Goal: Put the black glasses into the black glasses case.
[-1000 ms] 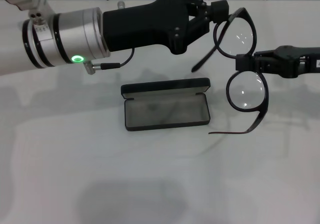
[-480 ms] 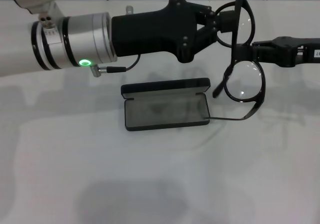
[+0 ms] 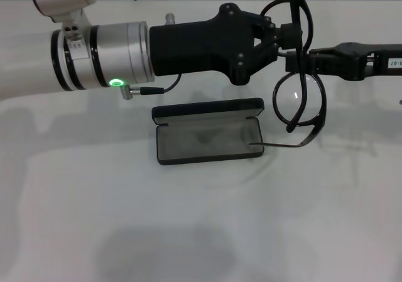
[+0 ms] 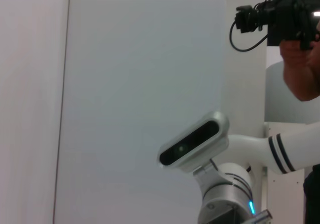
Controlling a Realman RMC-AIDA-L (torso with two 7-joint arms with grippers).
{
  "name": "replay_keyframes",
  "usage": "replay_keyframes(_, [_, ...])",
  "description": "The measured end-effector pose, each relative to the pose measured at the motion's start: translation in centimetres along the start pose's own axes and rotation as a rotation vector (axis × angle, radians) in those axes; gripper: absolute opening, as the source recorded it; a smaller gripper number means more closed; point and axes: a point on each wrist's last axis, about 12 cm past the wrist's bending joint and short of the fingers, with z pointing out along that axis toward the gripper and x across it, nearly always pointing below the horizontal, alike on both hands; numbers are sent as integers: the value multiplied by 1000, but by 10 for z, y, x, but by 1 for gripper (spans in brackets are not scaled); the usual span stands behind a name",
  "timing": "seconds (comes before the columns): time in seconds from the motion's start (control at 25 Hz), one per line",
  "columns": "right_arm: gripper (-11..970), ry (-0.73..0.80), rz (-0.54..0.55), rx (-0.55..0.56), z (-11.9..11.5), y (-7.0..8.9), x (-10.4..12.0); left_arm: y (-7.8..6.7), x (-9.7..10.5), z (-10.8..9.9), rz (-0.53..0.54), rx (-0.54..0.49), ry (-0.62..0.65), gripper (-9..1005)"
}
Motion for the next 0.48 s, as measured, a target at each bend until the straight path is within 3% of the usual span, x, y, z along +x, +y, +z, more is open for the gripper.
replay_keyframes(0.48, [107,3,-1,-7,2,1,-1,3,-2,5,11,-10,4,20])
